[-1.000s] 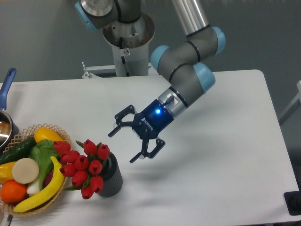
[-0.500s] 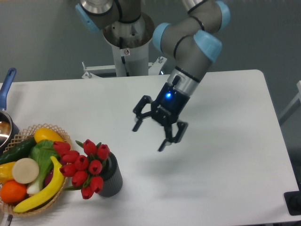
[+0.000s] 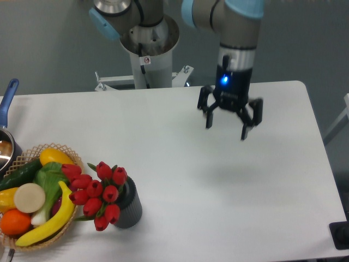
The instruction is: Insert the flowers into the vase
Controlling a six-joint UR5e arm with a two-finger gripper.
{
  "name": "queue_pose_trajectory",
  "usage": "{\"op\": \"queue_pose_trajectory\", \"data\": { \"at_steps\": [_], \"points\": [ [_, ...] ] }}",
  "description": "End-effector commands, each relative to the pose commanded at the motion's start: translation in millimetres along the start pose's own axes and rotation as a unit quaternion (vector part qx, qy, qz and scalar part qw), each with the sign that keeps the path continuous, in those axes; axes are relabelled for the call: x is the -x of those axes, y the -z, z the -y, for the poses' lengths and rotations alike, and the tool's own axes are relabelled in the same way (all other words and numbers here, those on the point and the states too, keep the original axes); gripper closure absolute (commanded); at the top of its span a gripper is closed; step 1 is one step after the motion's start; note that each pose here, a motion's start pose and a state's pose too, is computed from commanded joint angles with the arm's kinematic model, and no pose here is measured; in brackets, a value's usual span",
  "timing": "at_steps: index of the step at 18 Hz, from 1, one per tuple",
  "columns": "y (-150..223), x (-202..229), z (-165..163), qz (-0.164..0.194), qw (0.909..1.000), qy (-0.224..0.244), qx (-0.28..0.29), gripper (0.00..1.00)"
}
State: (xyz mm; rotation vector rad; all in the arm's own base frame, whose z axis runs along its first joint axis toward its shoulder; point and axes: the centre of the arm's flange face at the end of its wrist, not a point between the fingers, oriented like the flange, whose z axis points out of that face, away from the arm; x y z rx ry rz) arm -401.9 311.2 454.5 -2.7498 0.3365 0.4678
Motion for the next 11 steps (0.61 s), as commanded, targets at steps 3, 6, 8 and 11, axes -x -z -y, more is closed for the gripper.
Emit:
{"op": "queue_pose_trajectory", "data": {
  "at_steps": [3, 6, 8, 11],
  "points": [
    [25, 2, -35, -0.024, 0.9986, -0.042, 0.024, 0.00],
    [46, 5, -66, -0.034, 0.9932, -0.106, 0.035, 0.00],
    [52, 6, -83, -0.032, 0.9914, -0.120, 0.041, 0.00],
    [53, 5, -84, -0.032, 0.9914, -0.120, 0.041, 0.00]
  ]
}}
